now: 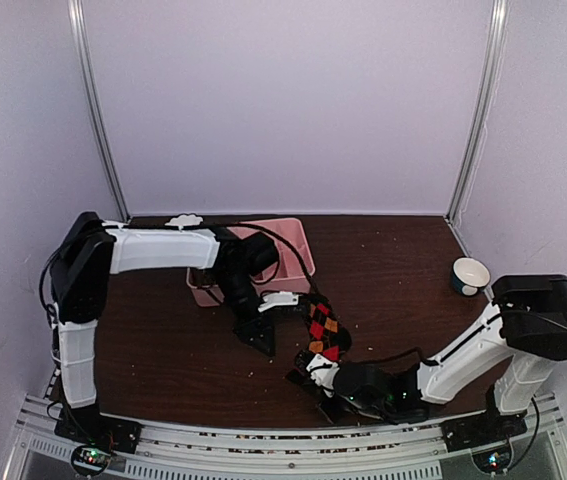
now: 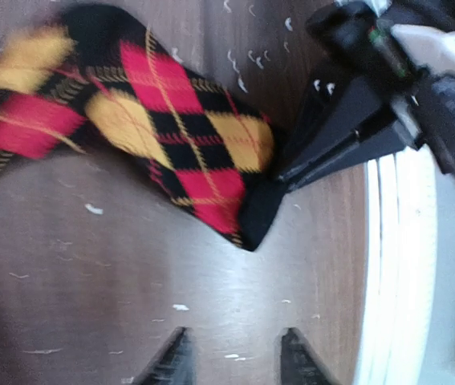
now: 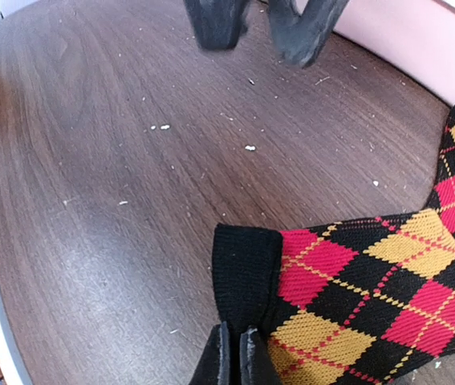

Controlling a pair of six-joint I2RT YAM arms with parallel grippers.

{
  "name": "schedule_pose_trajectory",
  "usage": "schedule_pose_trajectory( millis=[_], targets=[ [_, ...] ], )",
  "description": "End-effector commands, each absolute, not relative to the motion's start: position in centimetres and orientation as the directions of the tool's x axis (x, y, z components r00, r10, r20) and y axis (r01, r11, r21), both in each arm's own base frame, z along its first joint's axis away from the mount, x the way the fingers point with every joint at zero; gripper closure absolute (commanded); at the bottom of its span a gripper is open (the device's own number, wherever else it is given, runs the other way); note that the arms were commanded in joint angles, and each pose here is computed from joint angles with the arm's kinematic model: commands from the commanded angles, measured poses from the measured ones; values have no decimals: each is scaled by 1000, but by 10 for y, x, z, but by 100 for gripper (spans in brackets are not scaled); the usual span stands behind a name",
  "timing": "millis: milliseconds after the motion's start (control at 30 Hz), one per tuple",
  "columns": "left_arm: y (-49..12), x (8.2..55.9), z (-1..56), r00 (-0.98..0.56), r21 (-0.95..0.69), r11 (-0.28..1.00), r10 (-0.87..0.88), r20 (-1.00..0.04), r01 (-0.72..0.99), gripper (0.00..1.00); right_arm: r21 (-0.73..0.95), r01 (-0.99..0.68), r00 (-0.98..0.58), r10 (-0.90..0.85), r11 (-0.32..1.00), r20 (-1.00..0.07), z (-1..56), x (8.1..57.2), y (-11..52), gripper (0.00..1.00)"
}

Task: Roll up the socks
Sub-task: Roll the sock.

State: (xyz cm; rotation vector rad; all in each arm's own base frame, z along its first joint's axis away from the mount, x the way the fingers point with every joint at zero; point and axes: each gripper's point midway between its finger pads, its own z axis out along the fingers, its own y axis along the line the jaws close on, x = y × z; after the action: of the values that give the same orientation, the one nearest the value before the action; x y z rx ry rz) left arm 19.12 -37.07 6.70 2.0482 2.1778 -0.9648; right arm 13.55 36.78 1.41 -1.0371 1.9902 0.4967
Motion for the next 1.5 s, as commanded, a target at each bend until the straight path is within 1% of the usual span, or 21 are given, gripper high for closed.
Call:
schedule_pose_trajectory(
  millis=[0,100,200,267,367,467,567,733,933,1100,1367,1433,1467],
  targets=[
    [-386,214,77,41,-180,-169,829,-557,969,56,58,-821,-491,-651,567,-579,-60,99,312,100],
    [-384,198,71,115,-160,-239,828,-549,958,62,113,-793,-543,-612,598,-575,-63,101,309,100],
    [-386,173,73,206,-137,-347,783,-587,928,67,177,-761,-595,-562,625,-575,-64,103,307,100],
    [-387,158,71,272,-108,-411,755,-596,905,68,219,-734,-632,-528,643,-567,-65,106,305,100],
    [-391,138,62,367,-75,-491,736,-569,868,69,277,-701,-674,-485,657,-557,-66,106,302,100],
    [-396,130,56,425,-46,-535,718,-551,844,70,313,-682,-700,-467,661,-541,-69,104,299,100],
    [-404,132,55,441,-23,-544,704,-556,839,71,332,-675,-712,-464,659,-527,-71,102,299,100],
    [-416,142,47,465,21,-538,707,-533,842,74,349,-662,-726,-452,663,-519,-70,103,299,100],
    [-422,159,42,487,118,-502,711,-506,857,72,373,-644,-745,-436,668,-505,-71,102,297,100],
    [-418,163,31,501,140,-499,726,-471,855,70,401,-626,-763,-417,669,-495,-71,102,297,100],
    [-414,164,14,492,118,-494,756,-431,862,71,440,-605,-782,-389,664,-487,-69,105,300,100],
    [-415,167,12,482,120,-480,766,-426,869,72,445,-601,-785,-385,663,-486,-68,106,302,100],
    [-417,168,12,475,119,-473,768,-429,873,74,449,-597,-788,-383,665,-482,-68,106,302,100]
  ],
)
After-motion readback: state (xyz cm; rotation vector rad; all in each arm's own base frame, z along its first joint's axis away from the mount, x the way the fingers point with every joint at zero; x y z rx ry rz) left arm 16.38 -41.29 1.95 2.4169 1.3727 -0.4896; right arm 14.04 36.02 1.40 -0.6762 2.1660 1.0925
